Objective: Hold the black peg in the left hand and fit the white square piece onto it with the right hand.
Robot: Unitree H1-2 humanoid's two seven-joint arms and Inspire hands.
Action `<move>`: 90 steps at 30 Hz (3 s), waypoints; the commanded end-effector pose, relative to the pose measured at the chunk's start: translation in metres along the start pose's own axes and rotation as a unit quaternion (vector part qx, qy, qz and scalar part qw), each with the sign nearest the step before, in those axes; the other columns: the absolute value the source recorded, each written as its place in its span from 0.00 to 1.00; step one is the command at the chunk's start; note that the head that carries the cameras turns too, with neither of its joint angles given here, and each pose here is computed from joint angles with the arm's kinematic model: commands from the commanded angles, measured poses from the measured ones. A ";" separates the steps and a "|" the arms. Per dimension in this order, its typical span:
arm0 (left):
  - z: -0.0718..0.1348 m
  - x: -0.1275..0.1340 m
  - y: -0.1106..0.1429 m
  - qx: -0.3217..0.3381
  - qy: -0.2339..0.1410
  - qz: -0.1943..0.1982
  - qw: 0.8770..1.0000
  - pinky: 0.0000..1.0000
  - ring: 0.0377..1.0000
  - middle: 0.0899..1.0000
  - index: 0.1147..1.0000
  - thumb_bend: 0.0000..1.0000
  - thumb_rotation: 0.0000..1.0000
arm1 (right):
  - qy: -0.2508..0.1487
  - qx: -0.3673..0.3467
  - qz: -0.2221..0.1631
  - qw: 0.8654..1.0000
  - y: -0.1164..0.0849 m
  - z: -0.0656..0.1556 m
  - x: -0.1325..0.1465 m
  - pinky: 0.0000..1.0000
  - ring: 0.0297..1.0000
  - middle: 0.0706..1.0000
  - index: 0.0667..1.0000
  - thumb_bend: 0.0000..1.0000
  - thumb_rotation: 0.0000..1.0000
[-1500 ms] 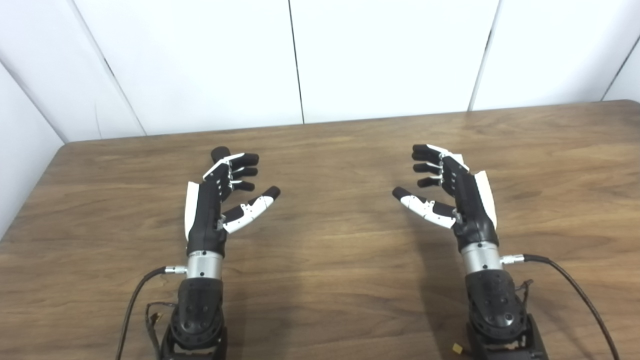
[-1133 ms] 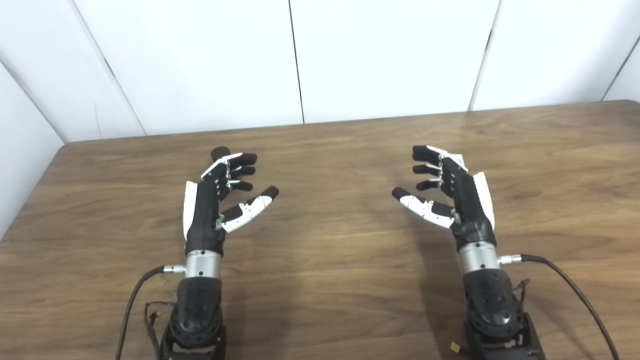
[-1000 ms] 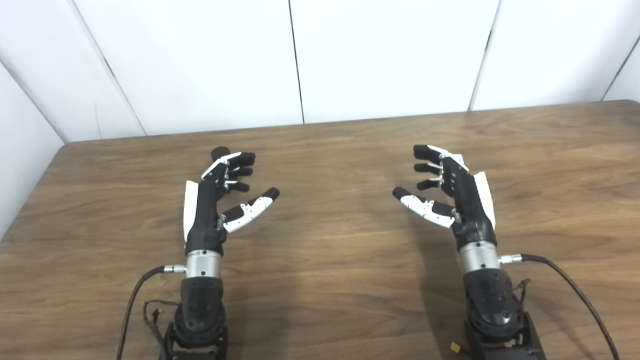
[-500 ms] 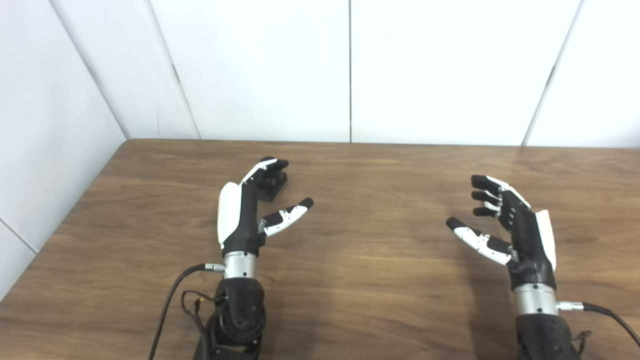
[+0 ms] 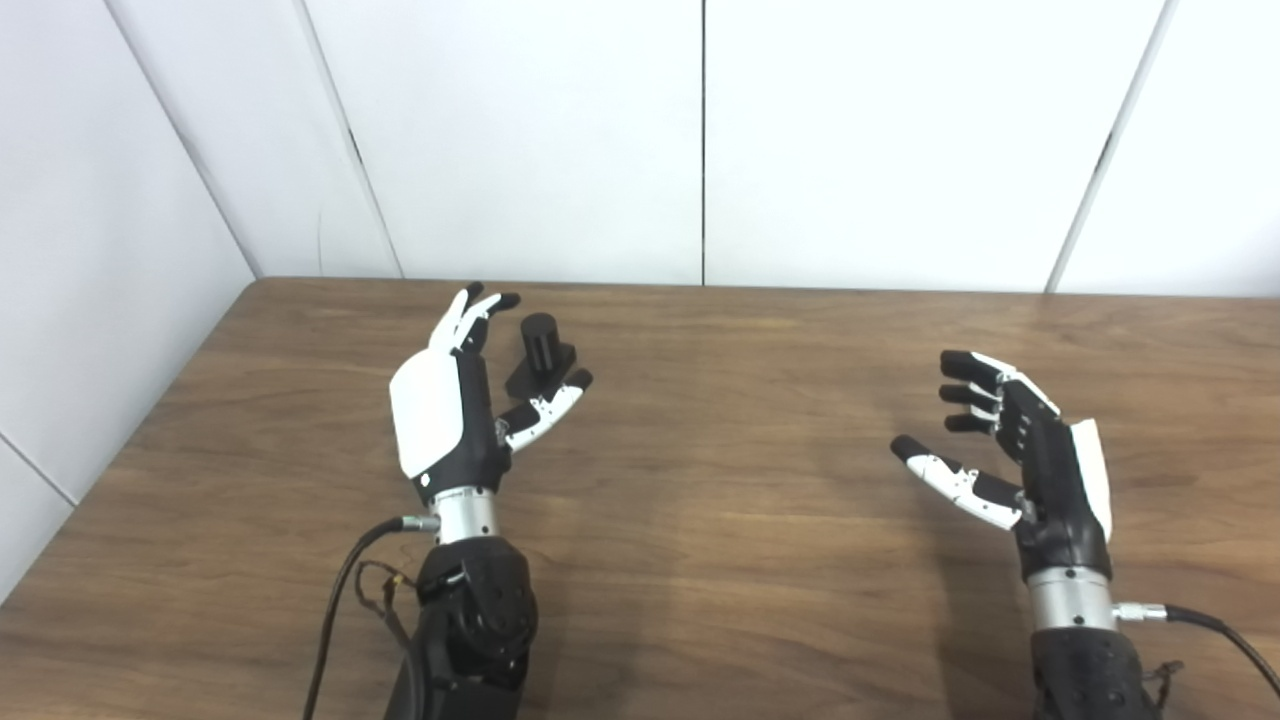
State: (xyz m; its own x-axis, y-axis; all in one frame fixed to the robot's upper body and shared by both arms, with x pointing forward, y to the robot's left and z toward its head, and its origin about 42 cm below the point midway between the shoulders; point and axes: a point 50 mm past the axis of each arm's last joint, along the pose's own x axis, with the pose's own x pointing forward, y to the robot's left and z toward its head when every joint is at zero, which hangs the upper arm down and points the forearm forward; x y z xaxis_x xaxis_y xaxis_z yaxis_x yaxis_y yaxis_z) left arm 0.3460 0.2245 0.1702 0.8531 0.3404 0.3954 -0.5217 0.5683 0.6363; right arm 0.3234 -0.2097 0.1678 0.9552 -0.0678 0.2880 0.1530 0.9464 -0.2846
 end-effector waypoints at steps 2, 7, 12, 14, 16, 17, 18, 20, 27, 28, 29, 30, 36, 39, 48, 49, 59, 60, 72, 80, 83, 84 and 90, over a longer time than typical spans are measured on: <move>0.008 0.024 0.008 0.033 -0.024 0.045 0.998 0.78 0.94 0.94 0.74 0.80 0.38 | -0.044 0.006 -0.009 0.999 -0.001 0.020 0.011 0.60 0.70 0.75 0.72 0.70 0.08; 0.002 0.035 0.005 0.057 -0.016 0.046 0.997 0.86 0.97 0.96 0.74 0.82 0.39 | -0.044 0.005 -0.009 0.999 -0.001 0.021 0.011 0.59 0.69 0.75 0.72 0.70 0.08; -0.003 0.045 0.002 0.079 -0.012 0.036 0.996 0.95 1.00 0.97 0.72 0.82 0.41 | -0.045 0.002 -0.010 0.999 -0.002 0.021 0.011 0.60 0.70 0.75 0.72 0.70 0.09; -0.006 0.050 0.000 0.107 -0.005 0.023 0.994 0.98 1.00 0.98 0.72 0.82 0.45 | -0.046 0.004 -0.010 0.999 -0.002 0.021 0.012 0.59 0.69 0.75 0.72 0.70 0.09; -0.009 0.056 -0.003 0.133 0.007 0.009 0.991 1.00 1.00 1.00 0.71 0.85 0.50 | -0.046 0.006 -0.010 0.999 -0.001 0.021 0.012 0.58 0.69 0.75 0.72 0.70 0.09; -0.010 0.058 -0.004 0.143 0.011 0.003 0.990 1.00 1.00 1.00 0.71 0.86 0.51 | -0.046 0.007 -0.011 0.999 -0.001 0.021 0.012 0.58 0.69 0.75 0.72 0.70 0.10; -0.011 0.060 -0.004 0.152 0.015 -0.002 0.988 1.00 1.00 1.00 0.71 0.87 0.52 | -0.045 0.008 -0.011 0.999 -0.001 0.021 0.012 0.58 0.69 0.75 0.71 0.71 0.10; -0.013 0.065 -0.005 0.171 0.023 -0.013 0.985 1.00 1.00 1.00 0.69 0.88 0.53 | -0.044 0.011 -0.011 0.999 0.000 0.021 0.012 0.59 0.69 0.75 0.71 0.71 0.11; -0.019 0.075 -0.009 0.190 0.029 -0.034 0.981 1.00 1.00 1.00 0.57 0.90 0.50 | -0.044 0.010 -0.012 0.999 0.000 0.021 0.011 0.61 0.70 0.75 0.71 0.71 0.12; -0.020 0.076 -0.010 0.193 0.031 -0.037 0.980 1.00 1.00 0.99 0.56 0.91 0.51 | -0.043 0.010 -0.013 0.999 0.000 0.022 0.011 0.62 0.70 0.75 0.72 0.71 0.13; -0.021 0.078 -0.011 0.198 0.033 -0.043 0.979 1.00 1.00 0.99 0.56 0.91 0.51 | -0.044 0.010 -0.013 0.999 0.000 0.022 0.011 0.62 0.70 0.75 0.72 0.70 0.13; -0.022 0.079 -0.013 0.203 0.035 -0.049 0.977 1.00 1.00 0.99 0.55 0.91 0.52 | -0.045 0.010 -0.013 0.999 0.001 0.022 0.011 0.61 0.69 0.75 0.71 0.70 0.13; -0.029 0.092 -0.020 0.238 0.043 -0.093 0.966 1.00 1.00 0.96 0.52 0.90 0.58 | -0.053 0.003 -0.014 0.998 0.000 0.022 0.012 0.57 0.68 0.73 0.70 0.70 0.13; -0.027 0.105 -0.020 0.250 0.050 -0.129 0.958 1.00 1.00 0.93 0.54 0.91 0.59 | -0.053 0.004 -0.013 0.998 -0.001 0.022 0.011 0.56 0.68 0.73 0.70 0.69 0.13; -0.004 0.146 -0.008 0.324 0.046 -0.218 0.920 0.97 0.94 0.87 0.56 0.90 0.56 | -0.050 0.008 -0.013 0.999 0.003 0.023 0.010 0.59 0.69 0.74 0.70 0.69 0.11; -0.003 0.148 -0.007 0.332 0.044 -0.221 0.916 0.98 0.94 0.86 0.54 0.90 0.54 | -0.051 0.009 -0.013 0.999 0.003 0.023 0.010 0.59 0.69 0.75 0.70 0.69 0.11; -0.005 0.165 0.003 0.367 0.011 -0.249 0.896 1.00 0.93 0.86 0.54 0.82 0.41 | -0.055 -0.005 -0.022 0.998 -0.002 0.024 0.009 0.56 0.67 0.72 0.69 0.69 0.12; -0.006 0.166 0.005 0.368 0.006 -0.256 0.894 1.00 0.93 0.86 0.55 0.82 0.40 | -0.056 -0.007 -0.024 0.998 -0.003 0.024 0.009 0.56 0.67 0.72 0.69 0.69 0.13; -0.014 0.168 0.012 0.367 -0.006 -0.312 0.876 0.97 0.90 0.83 0.55 0.81 0.33 | -0.060 -0.009 -0.030 0.998 -0.006 0.027 0.011 0.57 0.66 0.72 0.68 0.69 0.14; -0.015 0.163 0.011 0.320 -0.020 -0.342 0.883 1.00 0.91 0.84 0.51 0.73 0.15 | -0.062 -0.010 -0.033 0.997 -0.009 0.029 0.012 0.56 0.66 0.71 0.69 0.68 0.16; -0.015 0.162 0.011 0.313 -0.030 -0.349 0.883 1.00 0.91 0.84 0.44 0.55 0.08 | -0.063 -0.011 -0.034 0.997 -0.009 0.029 0.012 0.56 0.66 0.71 0.68 0.68 0.16; -0.014 0.162 0.011 0.311 -0.033 -0.350 0.883 1.00 0.91 0.84 0.43 0.53 0.08 | -0.064 -0.012 -0.035 0.997 -0.009 0.029 0.012 0.56 0.66 0.71 0.68 0.68 0.16; -0.015 0.159 0.011 0.299 -0.051 -0.354 0.885 1.00 0.91 0.84 0.42 0.52 0.07 | -0.060 -0.010 -0.040 0.997 -0.010 0.031 0.013 0.57 0.67 0.72 0.68 0.69 0.19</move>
State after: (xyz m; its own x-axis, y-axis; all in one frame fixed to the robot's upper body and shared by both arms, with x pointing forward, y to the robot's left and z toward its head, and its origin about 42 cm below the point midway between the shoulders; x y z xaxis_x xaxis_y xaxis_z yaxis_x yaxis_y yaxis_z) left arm 0.4729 0.2893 0.2140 0.9685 -0.0148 -0.2488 0.2487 0.1232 0.9607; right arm 0.3210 -0.2141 0.1778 0.9384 -0.1019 0.3301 0.2079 0.9297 -0.3040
